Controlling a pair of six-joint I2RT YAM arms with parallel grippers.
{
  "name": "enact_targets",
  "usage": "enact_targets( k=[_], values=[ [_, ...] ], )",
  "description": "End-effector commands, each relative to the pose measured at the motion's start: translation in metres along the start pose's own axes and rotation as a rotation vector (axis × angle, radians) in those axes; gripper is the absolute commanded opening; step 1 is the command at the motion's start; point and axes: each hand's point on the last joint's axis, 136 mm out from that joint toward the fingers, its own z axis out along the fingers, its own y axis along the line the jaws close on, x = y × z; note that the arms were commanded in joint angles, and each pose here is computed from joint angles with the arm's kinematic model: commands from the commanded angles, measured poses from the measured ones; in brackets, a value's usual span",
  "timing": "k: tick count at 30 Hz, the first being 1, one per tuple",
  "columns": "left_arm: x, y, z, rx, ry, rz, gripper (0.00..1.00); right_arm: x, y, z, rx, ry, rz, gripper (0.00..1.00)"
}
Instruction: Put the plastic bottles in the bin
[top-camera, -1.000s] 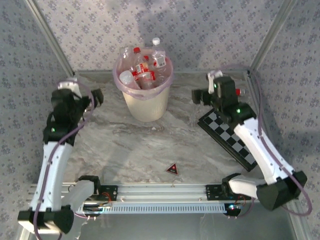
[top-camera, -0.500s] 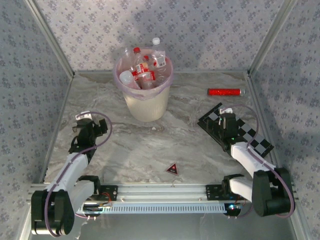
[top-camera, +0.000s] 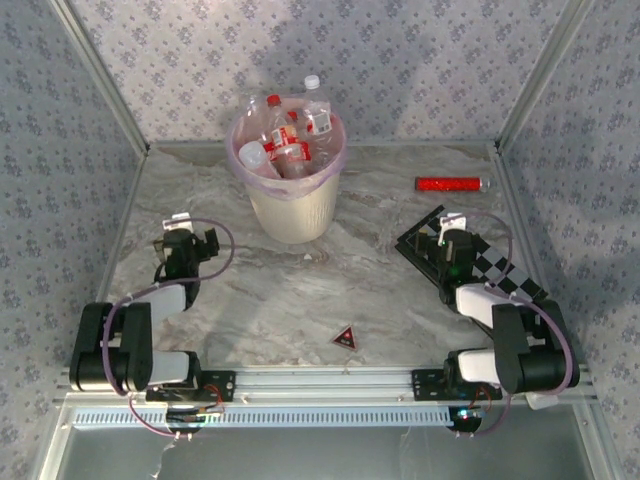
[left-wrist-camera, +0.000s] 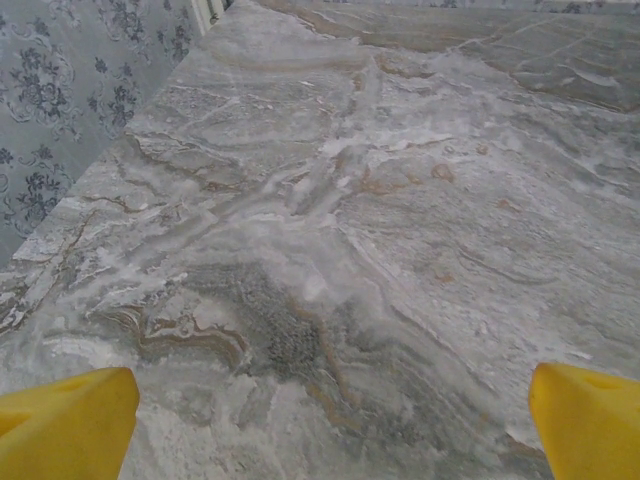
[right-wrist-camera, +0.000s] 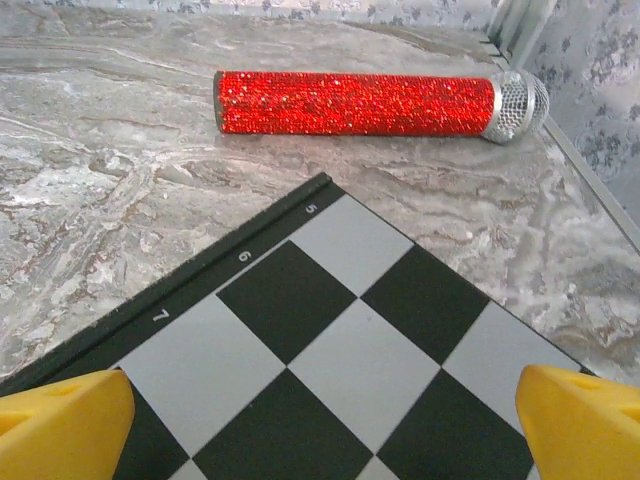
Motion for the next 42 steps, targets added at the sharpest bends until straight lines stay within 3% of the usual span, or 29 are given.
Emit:
enact_targets(
  k=[1,8,17,20,42],
  values=[
    [-0.028,0.000,0.007,0.015,-0.101,-0.027,1.00,-0.016,0.004,0.007,-0.026,-0.092,-0.053,1.00],
    [-0.005,-0.016,0.027,0.075,-0.075,0.019,1.00,0.002,-0.002,0.026,-0.036,-0.080,0.003,1.00],
    [-0.005,-0.017,0.028,0.076,-0.071,0.023,1.00,0.003,-0.009,0.030,-0.013,-0.044,0.031,1.00],
    [-0.005,-0.017,0.028,0.076,-0.070,0.023,1.00,0.004,-0.008,0.033,-0.066,-0.020,0.053,1.00],
    [-0.004,-0.018,0.028,0.074,-0.070,0.029,1.00,0.004,-0.008,0.034,-0.068,-0.019,0.052,1.00]
  ],
)
